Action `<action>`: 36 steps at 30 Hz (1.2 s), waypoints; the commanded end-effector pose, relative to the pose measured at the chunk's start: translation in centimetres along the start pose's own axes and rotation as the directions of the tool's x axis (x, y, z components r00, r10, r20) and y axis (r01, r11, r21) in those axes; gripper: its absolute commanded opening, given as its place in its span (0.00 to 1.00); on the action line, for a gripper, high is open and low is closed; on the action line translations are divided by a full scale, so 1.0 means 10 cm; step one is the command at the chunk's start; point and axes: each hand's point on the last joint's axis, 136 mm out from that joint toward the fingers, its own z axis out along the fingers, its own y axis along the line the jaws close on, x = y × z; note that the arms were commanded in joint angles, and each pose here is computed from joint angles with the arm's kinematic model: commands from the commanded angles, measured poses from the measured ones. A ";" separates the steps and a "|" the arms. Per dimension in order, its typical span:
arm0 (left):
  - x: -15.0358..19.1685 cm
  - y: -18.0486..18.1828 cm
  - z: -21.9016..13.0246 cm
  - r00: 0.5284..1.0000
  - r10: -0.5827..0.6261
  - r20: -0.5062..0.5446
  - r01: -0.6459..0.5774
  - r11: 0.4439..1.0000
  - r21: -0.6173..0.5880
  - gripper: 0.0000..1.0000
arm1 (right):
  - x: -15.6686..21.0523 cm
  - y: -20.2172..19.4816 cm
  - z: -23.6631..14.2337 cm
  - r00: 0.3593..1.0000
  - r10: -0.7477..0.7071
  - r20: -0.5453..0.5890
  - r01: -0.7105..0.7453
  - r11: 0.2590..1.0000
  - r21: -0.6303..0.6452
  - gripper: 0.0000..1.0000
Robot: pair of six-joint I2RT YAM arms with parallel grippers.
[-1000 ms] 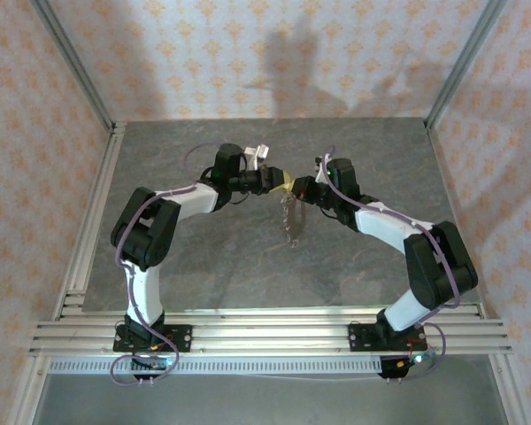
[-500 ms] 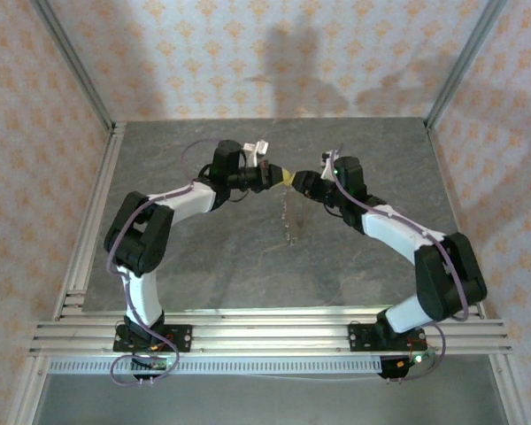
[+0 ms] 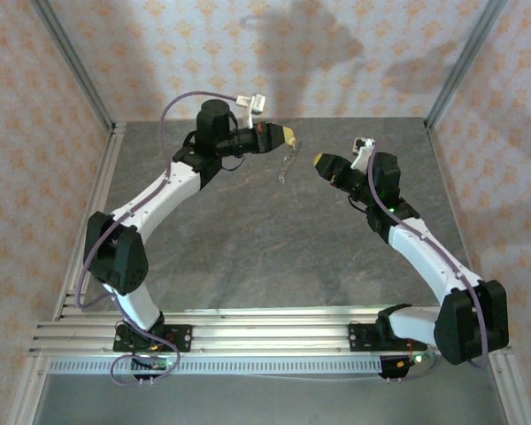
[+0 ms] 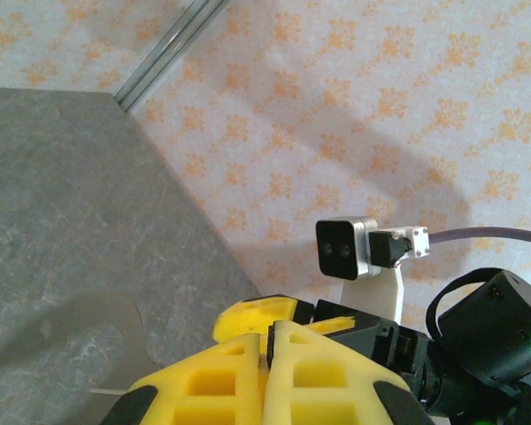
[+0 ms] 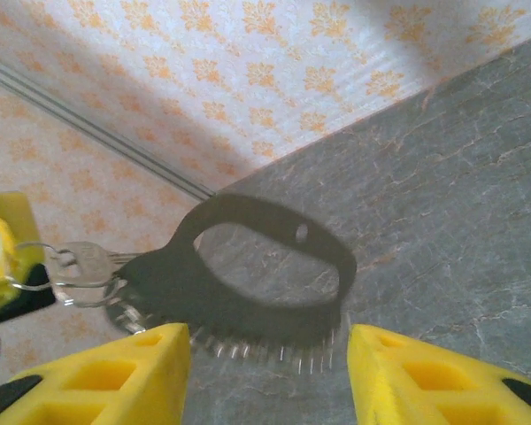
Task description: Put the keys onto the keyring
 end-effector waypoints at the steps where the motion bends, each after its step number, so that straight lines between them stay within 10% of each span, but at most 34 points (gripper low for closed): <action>1: -0.09 -0.31 -0.10 0.995 0.090 -0.031 -0.089 0.996 0.024 0.00 | -0.21 0.18 -0.09 0.997 -0.065 0.038 0.066 0.998 -0.022 0.51; 36: -0.21 -1.14 -0.14 0.961 0.275 -0.035 -0.270 0.958 0.100 0.00 | -0.37 1.36 -0.31 0.974 -0.224 0.033 0.221 0.908 -0.355 0.57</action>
